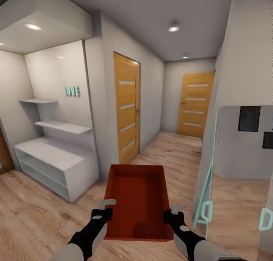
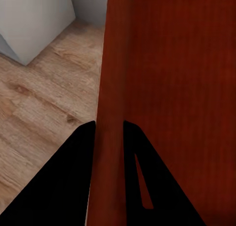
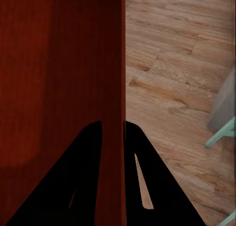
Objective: Move the two storage containers from the living room to the garage. In the garage, place one container on the floor and stack the other container on top of it (either order is fine).
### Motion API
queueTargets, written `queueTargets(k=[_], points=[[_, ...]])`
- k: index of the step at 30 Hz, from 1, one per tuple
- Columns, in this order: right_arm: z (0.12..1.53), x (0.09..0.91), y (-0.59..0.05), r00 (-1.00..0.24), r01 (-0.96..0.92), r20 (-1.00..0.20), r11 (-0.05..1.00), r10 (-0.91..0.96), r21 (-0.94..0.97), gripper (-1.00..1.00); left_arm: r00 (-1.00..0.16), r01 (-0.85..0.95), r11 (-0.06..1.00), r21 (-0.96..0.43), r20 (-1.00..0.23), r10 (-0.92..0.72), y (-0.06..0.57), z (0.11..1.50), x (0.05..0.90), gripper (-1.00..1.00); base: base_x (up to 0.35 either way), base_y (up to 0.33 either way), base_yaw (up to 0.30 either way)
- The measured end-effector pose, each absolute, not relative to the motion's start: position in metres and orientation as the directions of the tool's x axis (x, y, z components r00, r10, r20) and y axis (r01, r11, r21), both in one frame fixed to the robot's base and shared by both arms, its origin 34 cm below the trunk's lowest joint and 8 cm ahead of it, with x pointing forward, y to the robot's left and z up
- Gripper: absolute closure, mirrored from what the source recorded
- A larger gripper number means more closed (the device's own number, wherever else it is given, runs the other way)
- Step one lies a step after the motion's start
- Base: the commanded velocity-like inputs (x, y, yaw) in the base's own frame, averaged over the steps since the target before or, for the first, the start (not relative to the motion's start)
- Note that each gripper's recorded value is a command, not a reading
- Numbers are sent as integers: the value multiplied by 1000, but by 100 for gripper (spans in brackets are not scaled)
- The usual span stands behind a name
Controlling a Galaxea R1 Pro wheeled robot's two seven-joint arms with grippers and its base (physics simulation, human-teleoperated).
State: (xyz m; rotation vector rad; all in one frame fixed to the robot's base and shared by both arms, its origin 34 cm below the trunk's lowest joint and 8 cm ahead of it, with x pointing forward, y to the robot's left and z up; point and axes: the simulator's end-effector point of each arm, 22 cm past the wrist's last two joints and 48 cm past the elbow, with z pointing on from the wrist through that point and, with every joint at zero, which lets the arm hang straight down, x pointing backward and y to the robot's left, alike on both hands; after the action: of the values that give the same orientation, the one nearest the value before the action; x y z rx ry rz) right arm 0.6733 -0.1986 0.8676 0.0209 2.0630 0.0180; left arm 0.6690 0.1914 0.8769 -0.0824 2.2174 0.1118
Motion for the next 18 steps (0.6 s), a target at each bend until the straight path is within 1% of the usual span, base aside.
queueTargets(k=[3,4,18], points=[[868,673,-199,-472,7,-881,1000,23,22,100,-603,-99,994,51,-797,-19,191,877,669,100,317,185,-267],[868,673,-199,-472,7,-881,1000,22,21,100,-603,-100,994,51,-797,-20,191,877,669,100,317,185,-76],[867,673,-198,-474,6,-880,1000,21,21,100,-604,-101,994,50,-796,-21,192,876,668,100,317,185,-12]])
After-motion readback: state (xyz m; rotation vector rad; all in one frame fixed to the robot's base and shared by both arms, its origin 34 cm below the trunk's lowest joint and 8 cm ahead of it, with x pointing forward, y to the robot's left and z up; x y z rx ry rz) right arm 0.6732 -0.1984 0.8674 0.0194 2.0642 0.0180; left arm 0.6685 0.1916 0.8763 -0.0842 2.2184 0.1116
